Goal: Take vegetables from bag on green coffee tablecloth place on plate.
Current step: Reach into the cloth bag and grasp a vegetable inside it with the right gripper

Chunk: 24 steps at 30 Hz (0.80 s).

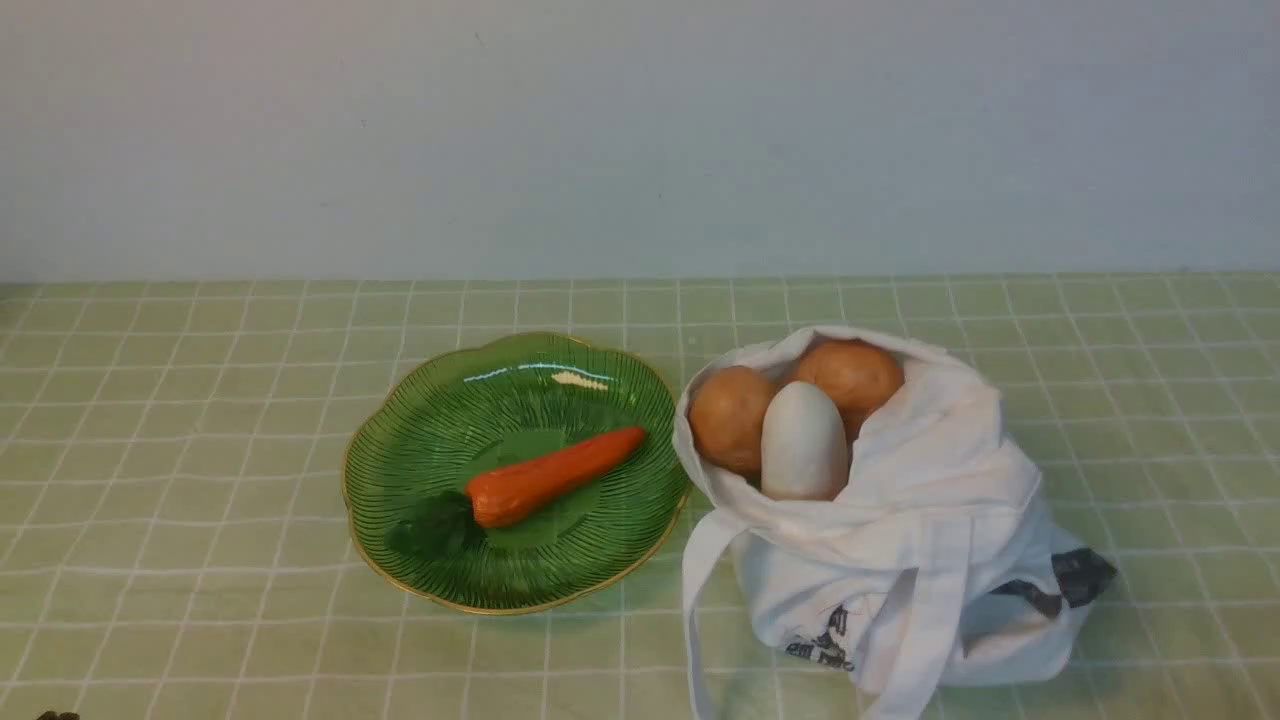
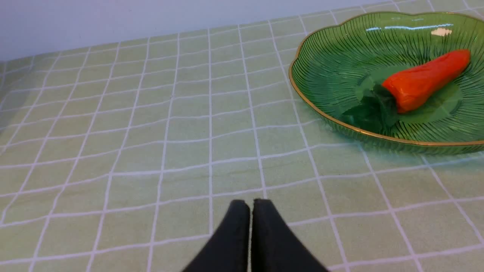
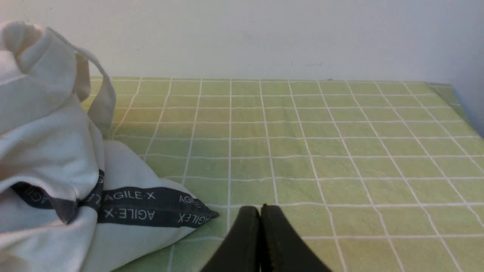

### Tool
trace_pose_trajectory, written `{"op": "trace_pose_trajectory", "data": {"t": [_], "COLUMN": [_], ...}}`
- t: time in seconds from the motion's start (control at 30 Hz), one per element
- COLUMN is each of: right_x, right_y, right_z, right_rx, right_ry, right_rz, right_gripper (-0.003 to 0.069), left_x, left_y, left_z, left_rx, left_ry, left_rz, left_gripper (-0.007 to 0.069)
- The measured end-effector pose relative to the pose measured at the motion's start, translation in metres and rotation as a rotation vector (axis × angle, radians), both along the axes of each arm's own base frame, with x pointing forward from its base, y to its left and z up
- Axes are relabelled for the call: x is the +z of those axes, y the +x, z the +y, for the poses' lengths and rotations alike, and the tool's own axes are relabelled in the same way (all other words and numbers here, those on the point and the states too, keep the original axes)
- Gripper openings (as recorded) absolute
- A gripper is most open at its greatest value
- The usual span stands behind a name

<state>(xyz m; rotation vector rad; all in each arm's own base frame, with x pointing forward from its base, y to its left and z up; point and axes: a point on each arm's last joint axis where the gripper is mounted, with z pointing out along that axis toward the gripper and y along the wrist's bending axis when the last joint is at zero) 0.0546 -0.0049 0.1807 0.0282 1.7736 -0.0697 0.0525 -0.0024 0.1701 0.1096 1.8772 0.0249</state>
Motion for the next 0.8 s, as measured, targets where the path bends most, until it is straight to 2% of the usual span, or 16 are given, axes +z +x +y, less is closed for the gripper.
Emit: {"op": "trace_pose_trajectory", "data": {"t": [0.8], "right_x": [-0.0001], "right_y": [0.0000], "right_z": [-0.0003], "right_rx": [0.003], "right_ry": [-0.028], "right_rz": [0.003], "right_gripper": [-0.0010], "left_x": [0.0000], "left_y": [0.0000], "left_z": [0.0000], "left_rx": [0.000], "left_ry": [0.000], "left_rz": [0.000], "left_gripper": [-0.0005]}}
